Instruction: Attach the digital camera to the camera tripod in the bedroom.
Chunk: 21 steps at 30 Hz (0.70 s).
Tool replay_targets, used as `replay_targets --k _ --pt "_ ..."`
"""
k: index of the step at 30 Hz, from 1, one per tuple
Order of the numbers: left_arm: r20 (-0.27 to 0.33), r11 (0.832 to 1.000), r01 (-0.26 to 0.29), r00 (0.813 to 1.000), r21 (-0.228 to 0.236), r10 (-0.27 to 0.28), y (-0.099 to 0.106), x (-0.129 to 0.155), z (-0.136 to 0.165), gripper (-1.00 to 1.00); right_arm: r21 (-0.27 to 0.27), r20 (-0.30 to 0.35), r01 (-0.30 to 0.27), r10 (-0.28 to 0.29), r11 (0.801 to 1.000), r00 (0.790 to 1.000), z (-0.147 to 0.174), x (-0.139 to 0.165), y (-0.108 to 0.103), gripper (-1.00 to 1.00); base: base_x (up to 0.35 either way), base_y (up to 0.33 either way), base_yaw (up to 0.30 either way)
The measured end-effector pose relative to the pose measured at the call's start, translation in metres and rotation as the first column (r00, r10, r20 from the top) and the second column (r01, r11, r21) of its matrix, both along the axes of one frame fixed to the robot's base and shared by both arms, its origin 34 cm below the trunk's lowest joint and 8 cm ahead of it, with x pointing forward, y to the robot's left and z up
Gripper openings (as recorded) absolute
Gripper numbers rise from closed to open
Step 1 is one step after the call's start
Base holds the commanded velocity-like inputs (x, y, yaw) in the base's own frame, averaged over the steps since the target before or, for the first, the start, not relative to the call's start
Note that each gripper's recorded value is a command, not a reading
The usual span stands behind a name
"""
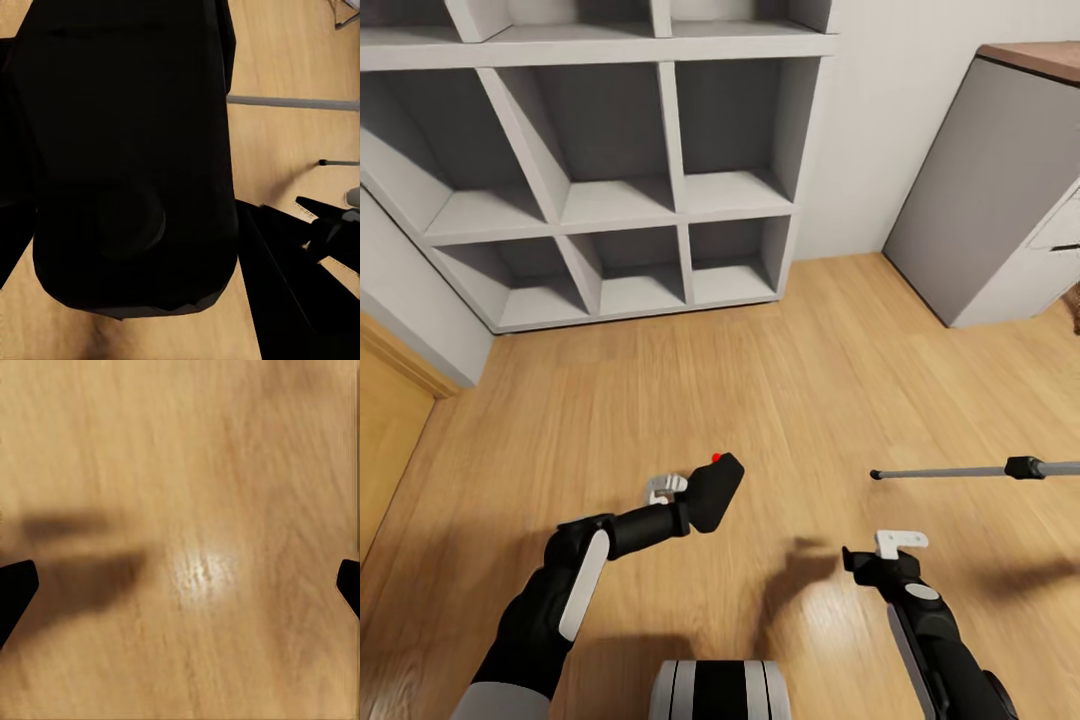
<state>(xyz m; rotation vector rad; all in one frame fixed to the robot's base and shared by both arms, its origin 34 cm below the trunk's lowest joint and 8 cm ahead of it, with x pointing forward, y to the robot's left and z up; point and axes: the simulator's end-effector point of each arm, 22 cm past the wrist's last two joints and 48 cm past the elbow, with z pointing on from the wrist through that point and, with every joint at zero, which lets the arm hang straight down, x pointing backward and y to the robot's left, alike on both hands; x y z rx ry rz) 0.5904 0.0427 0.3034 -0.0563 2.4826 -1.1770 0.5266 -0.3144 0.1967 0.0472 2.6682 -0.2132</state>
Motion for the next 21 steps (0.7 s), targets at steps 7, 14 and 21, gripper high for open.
replay_targets --k 7,14,21 --pt "-0.005 1.0 -0.003 1.0 0.01 0.003 0.003 -0.003 0.001 -1.0 -0.001 0.033 0.001 -0.001 1.0 0.999 0.016 0.01 -0.001 1.0 0.0 0.0 0.0" --pt "0.018 0.999 -0.032 0.999 0.033 0.031 0.008 -0.009 -0.017 -1.0 -0.005 0.09 -0.009 0.009 1.0 0.996 0.041 0.029 0.002 1.0 0.0 0.0 0.0" --pt "0.097 0.997 -0.08 0.992 0.011 0.078 0.013 0.003 -0.007 -1.0 -0.003 0.12 -0.007 0.007 1.0 0.993 0.064 0.041 0.004 1.0 0.0 0.0 0.0"
